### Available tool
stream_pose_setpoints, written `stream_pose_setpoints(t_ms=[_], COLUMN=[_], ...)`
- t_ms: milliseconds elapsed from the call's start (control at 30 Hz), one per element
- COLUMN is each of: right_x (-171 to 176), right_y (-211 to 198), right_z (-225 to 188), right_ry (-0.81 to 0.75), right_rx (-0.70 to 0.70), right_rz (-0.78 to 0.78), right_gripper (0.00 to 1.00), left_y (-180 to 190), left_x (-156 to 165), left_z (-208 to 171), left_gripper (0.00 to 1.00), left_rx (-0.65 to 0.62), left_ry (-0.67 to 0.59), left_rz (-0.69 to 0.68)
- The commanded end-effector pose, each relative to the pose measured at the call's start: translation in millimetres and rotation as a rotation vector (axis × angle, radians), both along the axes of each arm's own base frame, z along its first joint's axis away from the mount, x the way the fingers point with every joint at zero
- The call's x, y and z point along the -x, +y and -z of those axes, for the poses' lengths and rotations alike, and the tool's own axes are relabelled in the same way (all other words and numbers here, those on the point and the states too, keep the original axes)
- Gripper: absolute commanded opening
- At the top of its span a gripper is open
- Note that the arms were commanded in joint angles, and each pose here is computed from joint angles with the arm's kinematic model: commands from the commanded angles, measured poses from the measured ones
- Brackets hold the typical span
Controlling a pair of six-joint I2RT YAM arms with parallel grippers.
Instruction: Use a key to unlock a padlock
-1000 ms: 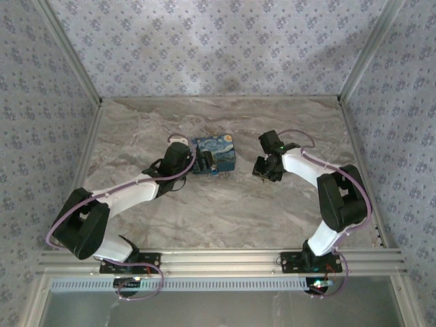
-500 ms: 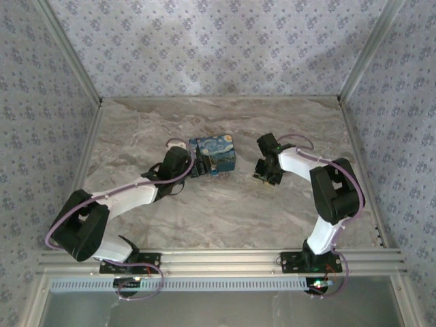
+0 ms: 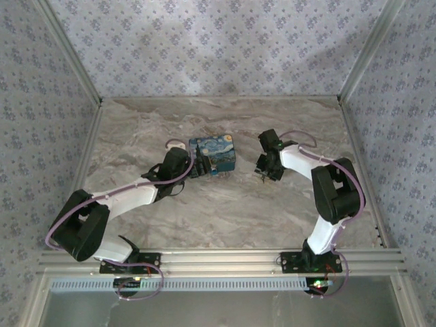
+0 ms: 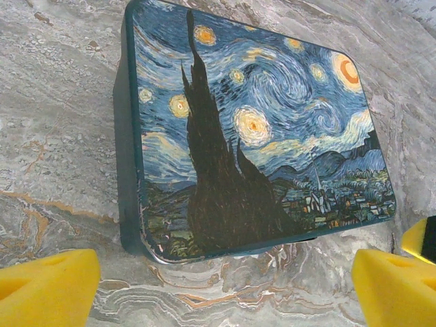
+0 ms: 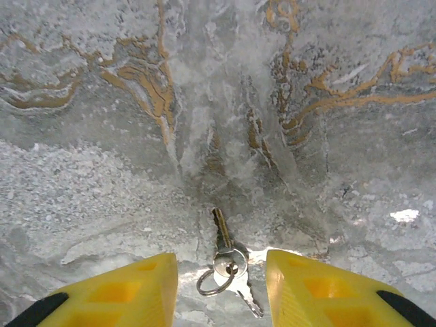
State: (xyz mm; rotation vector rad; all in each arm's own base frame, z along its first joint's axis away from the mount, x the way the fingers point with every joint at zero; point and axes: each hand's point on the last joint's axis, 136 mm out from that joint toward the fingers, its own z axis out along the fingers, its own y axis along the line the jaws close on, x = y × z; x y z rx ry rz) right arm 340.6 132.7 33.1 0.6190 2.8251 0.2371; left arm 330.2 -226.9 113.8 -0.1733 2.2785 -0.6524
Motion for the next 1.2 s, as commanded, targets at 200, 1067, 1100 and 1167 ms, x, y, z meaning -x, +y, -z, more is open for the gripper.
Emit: stream_pose_setpoints(t_ms=[200, 1067, 1100, 1167], right_x=[0, 16, 16, 17], right_y=[0, 3, 3, 3], right_z=[8, 21, 21, 21], right_ry=[0.02, 0.062, 0.061, 0.061], right_rx=[0.017, -0.023, -0.023, -0.026], right_rz=[0.024, 0.029, 0.029, 0.031], right_gripper=[0.42, 0.09, 0.09, 0.09], left_y=[-1, 3, 3, 3], left_x=[2, 5, 5, 5], left_z=[-6, 3, 3, 4], left_gripper=[0.95, 0.95, 0.95, 0.95], left_rx=[0.026, 0.028, 0.03, 0.03], left_ry=[-0.023, -0.01, -0.009, -0.008], left_rz=[-0.004, -0.021, -0.023, -0.024])
